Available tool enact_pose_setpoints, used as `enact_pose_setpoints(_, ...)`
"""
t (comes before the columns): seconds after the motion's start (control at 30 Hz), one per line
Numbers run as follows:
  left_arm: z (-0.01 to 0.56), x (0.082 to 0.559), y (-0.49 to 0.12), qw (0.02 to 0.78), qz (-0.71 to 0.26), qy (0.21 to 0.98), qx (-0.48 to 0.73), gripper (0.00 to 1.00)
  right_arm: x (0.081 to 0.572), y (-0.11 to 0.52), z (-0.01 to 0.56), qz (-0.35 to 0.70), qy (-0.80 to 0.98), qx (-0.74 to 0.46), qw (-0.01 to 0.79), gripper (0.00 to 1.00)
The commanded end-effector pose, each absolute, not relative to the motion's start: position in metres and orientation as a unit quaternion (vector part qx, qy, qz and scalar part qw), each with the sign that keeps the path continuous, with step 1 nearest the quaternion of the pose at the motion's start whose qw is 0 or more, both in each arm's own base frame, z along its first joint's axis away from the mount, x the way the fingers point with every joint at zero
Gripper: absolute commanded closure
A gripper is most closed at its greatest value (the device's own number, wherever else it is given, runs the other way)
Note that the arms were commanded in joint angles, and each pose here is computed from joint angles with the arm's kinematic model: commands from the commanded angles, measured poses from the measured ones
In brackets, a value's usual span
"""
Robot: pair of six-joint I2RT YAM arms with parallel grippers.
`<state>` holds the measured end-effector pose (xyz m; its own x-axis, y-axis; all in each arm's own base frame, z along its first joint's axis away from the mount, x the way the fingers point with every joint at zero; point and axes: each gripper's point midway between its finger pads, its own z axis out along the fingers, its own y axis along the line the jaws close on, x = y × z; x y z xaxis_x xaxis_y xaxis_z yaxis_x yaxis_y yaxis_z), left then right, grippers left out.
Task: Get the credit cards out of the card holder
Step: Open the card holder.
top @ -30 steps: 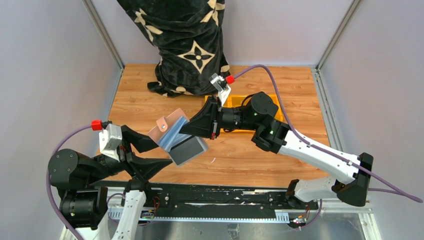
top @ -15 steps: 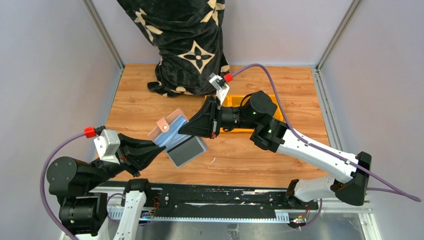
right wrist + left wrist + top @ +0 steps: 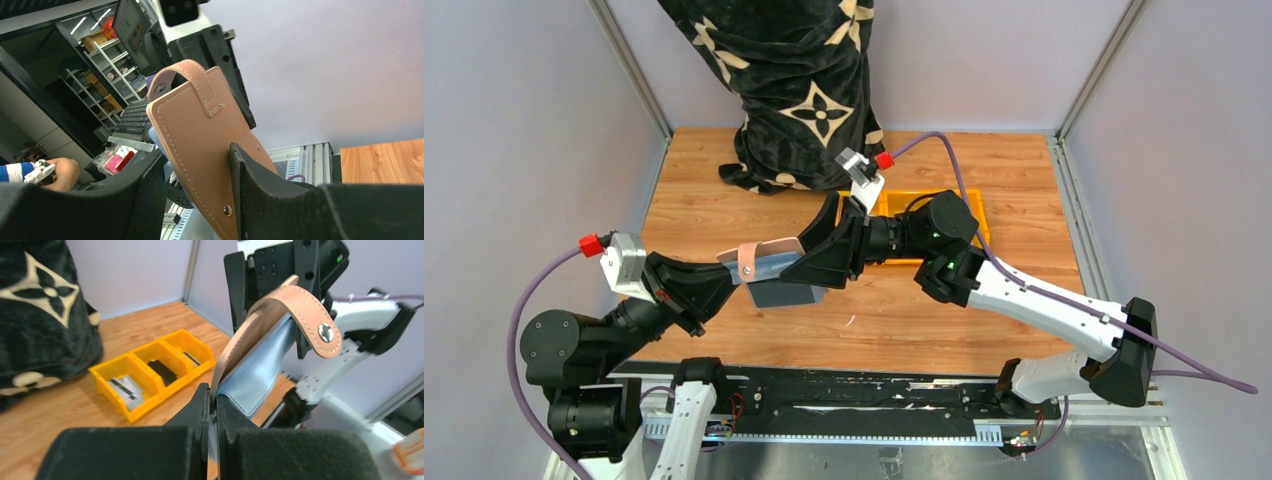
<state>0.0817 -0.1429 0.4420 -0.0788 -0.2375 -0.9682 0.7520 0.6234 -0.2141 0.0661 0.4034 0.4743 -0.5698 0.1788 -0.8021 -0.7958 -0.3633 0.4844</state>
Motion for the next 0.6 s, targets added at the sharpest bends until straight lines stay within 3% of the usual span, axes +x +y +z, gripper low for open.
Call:
enact_pose_setpoints(0.0, 0.463, 0.084, -0.151, 0.613, -0.472, 0.616, 0.146, 1.00, 0.037, 0.382, 0.482, 0.771, 0.386, -0.381, 0.333, 0.51)
enact_pose_setpoints(0.2, 0.464, 0.088, -0.158, 0.549, -0.539, 0.631, 0.105, 1.00, 0.036, 0.378, 0.463, 0.746, 0.379, -0.412, 0.361, 0.53)
enact_pose_setpoints(0.57, 0.452, 0.079, -0.165, 0.512, -0.549, 0.645, 0.142, 1.00, 0.078, 0.382, 0.455, 0.619, 0.433, -0.440, 0.486, 0.60)
